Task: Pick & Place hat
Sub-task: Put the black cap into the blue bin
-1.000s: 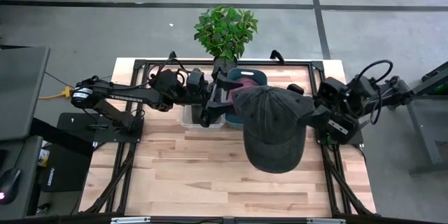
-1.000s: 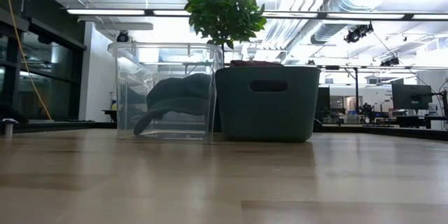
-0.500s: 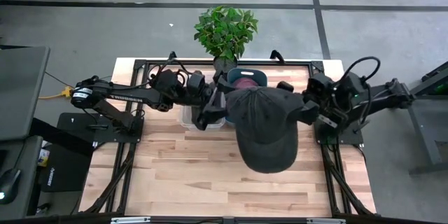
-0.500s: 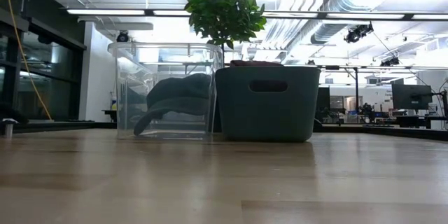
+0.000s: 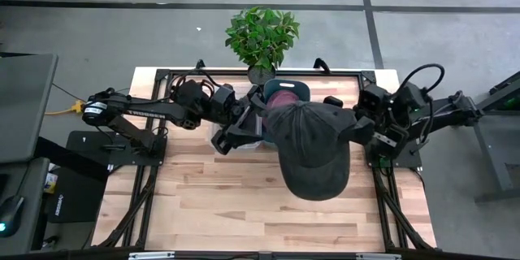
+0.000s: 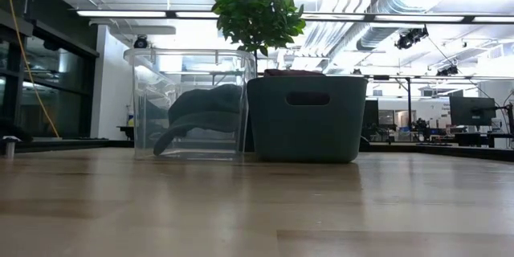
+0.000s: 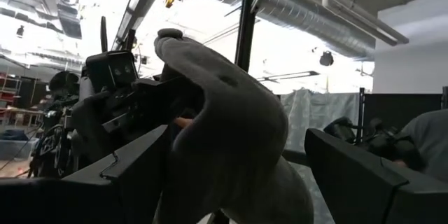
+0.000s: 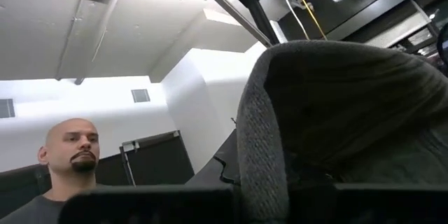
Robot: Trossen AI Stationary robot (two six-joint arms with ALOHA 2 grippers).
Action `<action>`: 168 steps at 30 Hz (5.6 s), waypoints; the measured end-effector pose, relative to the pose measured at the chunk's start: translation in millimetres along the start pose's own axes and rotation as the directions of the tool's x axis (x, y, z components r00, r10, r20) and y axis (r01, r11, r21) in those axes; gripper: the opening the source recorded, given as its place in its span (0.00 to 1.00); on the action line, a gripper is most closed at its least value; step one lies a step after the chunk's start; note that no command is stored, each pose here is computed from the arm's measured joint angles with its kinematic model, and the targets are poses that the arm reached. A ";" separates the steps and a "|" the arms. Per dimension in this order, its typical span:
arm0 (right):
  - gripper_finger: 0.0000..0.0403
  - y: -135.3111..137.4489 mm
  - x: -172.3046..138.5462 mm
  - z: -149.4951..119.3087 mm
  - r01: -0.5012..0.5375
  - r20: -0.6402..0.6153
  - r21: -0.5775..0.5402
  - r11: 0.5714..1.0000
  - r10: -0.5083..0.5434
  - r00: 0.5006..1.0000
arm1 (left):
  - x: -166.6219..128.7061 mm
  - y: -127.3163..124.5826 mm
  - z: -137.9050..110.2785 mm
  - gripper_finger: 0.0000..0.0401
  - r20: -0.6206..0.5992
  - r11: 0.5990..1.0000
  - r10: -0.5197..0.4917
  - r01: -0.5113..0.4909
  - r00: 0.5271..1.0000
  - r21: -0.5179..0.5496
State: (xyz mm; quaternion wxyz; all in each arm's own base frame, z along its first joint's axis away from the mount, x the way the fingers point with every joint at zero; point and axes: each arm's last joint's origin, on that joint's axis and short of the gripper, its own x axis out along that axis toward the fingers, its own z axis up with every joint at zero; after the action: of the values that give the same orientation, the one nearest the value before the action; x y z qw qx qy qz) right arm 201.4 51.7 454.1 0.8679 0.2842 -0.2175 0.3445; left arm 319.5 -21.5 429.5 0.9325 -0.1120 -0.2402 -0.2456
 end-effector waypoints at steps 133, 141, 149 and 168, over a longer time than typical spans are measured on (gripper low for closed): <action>0.40 -61.1 4.2 -2.0 0.018 -0.020 0.084 0.996 -0.017 1.000 | 0.1 1.4 -3.5 0.00 -0.030 0.922 0.014 -0.025 0.999 -0.387; 0.53 -59.7 0.3 1.3 -0.016 -0.082 0.118 0.993 0.026 0.996 | 0.1 1.6 -3.3 0.00 -0.027 0.922 0.021 -0.030 0.999 -0.387; 0.53 -44.0 -18.4 14.7 0.067 -0.187 0.077 0.995 -0.052 0.981 | 0.0 1.7 -2.6 0.00 -0.018 0.923 0.028 -0.032 0.999 -0.384; 0.53 -22.0 -60.0 18.5 0.357 -0.349 0.056 0.932 -0.317 0.882 | 0.0 3.2 -2.8 0.00 -0.009 0.930 0.074 -0.072 0.997 -0.361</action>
State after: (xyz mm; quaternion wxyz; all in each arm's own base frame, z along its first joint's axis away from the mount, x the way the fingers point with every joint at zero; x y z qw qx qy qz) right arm 173.9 -1.9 425.9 0.9202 0.3063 0.0065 0.2437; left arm 322.2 -19.7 426.8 0.9039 -0.2909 -0.1886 -0.2504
